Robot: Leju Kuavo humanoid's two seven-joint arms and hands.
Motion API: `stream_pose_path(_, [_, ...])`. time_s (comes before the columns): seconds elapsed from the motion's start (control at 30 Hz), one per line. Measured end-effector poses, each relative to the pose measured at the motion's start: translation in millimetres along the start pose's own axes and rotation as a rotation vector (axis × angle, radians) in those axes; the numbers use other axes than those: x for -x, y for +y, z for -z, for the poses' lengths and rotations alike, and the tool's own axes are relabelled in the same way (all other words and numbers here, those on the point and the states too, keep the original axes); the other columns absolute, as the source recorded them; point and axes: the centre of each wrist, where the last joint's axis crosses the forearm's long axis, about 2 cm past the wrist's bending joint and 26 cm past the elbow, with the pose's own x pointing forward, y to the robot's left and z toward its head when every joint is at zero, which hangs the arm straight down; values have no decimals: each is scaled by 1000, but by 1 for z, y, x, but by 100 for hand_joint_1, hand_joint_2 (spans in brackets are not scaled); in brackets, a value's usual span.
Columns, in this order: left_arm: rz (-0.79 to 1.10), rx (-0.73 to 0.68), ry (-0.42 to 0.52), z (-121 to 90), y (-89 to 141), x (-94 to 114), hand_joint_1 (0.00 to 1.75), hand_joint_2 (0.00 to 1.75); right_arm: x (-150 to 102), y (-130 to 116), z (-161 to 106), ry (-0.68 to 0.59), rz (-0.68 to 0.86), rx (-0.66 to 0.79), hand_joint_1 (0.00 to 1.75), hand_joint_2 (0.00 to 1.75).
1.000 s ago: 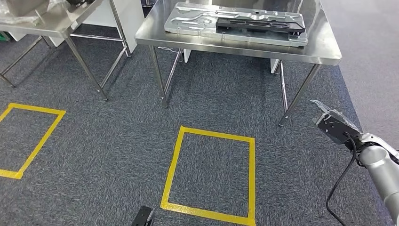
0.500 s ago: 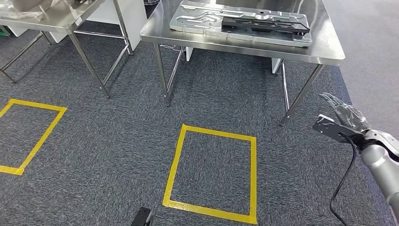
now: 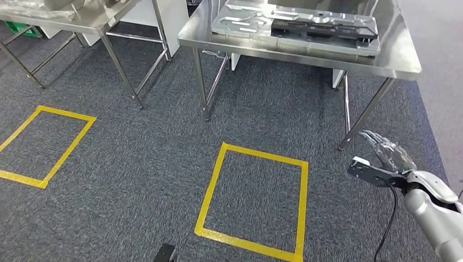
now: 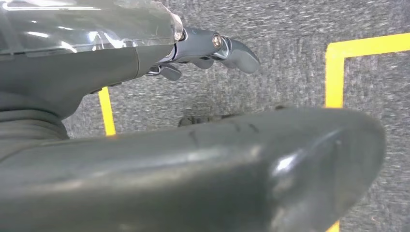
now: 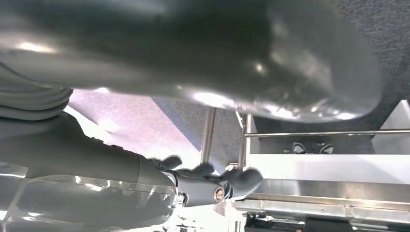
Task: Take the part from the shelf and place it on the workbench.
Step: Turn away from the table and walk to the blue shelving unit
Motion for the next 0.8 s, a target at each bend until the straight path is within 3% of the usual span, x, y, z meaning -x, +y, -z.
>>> stream_pose_path(0.37, [-11, -6, 3, 0, 0, 1, 0, 0, -10, 3, 6, -19, -13, -11, 0, 0])
stream_pose_path(0.8, [20, -3, 13, -1, 0, 3, 0, 0, 5, 7, -3, -6, -2, -45, 0, 0])
